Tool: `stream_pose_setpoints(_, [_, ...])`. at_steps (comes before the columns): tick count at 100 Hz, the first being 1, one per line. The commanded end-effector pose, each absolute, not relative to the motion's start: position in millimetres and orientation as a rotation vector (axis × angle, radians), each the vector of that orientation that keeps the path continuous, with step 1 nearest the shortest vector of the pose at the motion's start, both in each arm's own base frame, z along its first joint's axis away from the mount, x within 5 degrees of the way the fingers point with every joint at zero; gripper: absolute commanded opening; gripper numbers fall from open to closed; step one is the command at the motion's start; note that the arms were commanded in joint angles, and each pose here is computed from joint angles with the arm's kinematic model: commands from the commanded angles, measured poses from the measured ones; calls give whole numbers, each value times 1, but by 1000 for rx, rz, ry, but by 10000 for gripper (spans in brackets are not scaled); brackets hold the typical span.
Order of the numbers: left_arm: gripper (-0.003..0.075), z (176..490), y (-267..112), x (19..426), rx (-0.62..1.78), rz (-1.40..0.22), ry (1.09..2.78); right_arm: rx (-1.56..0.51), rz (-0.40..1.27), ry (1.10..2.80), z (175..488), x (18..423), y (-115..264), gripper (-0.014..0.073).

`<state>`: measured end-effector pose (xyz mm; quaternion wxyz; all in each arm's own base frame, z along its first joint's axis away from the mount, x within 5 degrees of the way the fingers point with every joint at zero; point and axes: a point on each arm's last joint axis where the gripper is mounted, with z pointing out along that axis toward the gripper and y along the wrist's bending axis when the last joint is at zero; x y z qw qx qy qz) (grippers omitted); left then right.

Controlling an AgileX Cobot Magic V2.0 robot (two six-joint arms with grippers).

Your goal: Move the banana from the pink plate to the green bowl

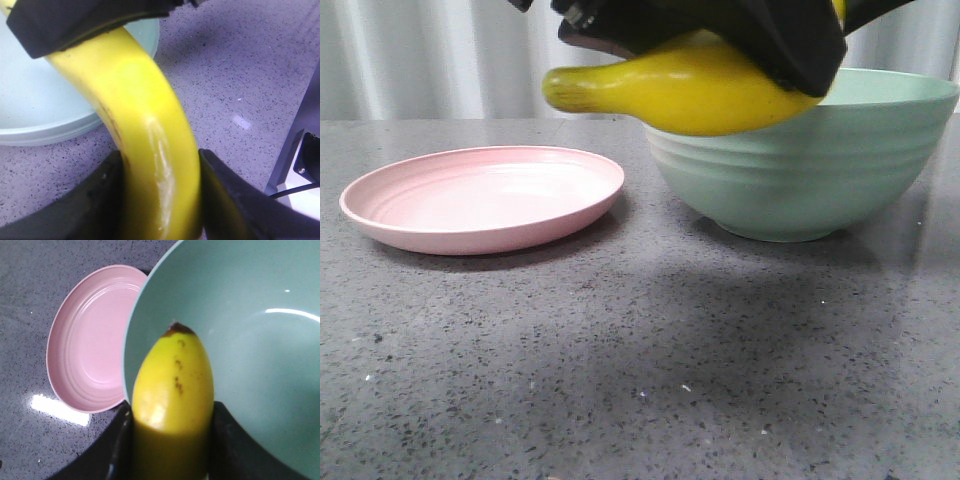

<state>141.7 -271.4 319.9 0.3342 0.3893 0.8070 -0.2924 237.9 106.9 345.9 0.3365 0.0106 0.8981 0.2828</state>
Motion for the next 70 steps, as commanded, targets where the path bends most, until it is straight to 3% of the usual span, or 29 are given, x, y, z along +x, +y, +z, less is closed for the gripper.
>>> stream_pose_setpoints(1, [284,348,-273,142,944,-840,1967,17,740,2239,365,239,105,3])
stream_pose_setpoints(23, [448,348,-272,142,948,-834,1961,17,740,2239,365,239,105,3])
stream_pose_setpoints(51, [449,369,-258,136,947,-826,1868,24,740,2209,368,240,105,3])
stream_pose_setpoints(70, [449,394,-240,126,905,-865,1776,-19,699,2131,392,242,103,3])
